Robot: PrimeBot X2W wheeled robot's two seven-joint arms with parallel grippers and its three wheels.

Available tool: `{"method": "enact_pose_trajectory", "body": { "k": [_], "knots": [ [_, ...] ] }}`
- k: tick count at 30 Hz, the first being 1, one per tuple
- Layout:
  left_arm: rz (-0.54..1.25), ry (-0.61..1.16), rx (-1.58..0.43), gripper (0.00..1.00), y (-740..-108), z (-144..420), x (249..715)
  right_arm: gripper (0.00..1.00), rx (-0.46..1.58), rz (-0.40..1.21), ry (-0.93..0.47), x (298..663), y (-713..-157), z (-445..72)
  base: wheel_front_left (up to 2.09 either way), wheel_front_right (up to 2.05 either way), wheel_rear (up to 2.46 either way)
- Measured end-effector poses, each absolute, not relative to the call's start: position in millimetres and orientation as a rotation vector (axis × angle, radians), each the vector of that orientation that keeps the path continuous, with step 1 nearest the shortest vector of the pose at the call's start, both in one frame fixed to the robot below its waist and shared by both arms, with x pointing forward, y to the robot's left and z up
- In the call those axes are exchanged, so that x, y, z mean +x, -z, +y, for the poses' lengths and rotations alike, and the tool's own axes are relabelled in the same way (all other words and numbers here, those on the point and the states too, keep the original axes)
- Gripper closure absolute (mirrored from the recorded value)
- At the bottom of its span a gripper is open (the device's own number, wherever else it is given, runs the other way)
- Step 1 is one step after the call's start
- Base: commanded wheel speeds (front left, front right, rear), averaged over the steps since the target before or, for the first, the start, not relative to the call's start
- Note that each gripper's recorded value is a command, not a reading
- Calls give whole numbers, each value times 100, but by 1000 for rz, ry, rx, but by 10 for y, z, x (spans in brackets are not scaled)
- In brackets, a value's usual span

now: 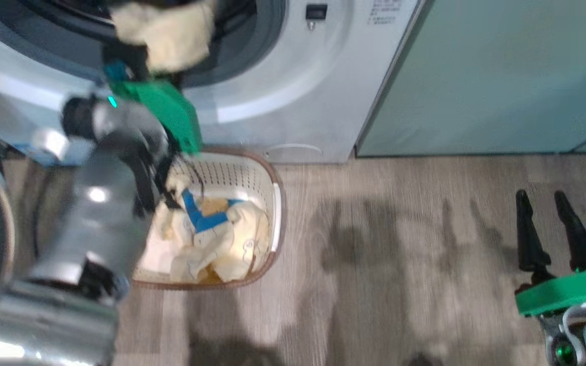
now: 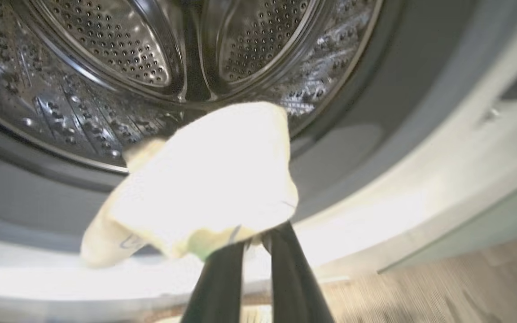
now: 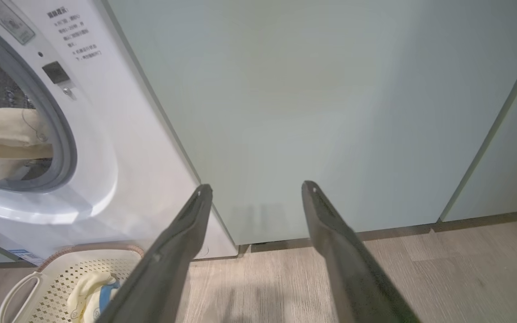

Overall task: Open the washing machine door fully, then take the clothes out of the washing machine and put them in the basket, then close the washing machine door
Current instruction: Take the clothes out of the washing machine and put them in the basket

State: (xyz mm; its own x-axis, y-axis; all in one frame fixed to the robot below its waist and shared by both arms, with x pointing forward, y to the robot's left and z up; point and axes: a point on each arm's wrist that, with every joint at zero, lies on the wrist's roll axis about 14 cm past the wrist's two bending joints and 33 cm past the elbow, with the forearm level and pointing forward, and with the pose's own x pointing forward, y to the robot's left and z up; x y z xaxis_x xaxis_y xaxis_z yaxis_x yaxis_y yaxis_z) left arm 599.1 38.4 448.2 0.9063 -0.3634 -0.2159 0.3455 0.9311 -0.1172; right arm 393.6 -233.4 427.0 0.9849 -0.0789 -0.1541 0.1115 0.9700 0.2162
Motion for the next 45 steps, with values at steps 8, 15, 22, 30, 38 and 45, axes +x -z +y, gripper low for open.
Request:
{"method": "enact_pose_trajectory", "body": {
  "k": [8,15,22,30,38,45],
  "knots": [
    [293,409,-132,100,-4321,312,5235,0,239,111,82,3716,-4423,-2285,0,0,0],
    [397,400,-165,100,-4011,390,4720,0,238,79,56,3701,-4538,-2235,0,0,0],
    [531,435,-172,100,-3605,310,4357,0,233,89,65,3710,-4506,-2289,0,0,0],
    [732,420,-143,100,-3087,326,4099,0,224,129,86,3740,-4365,-2350,0,0,0],
    [819,391,-137,100,-2773,395,4069,0,212,140,103,3870,-4304,-2420,0,0,0],
    [790,374,-140,100,-2785,402,4238,0,207,144,111,3901,-4282,-2450,0,0,0]
  ]
}}
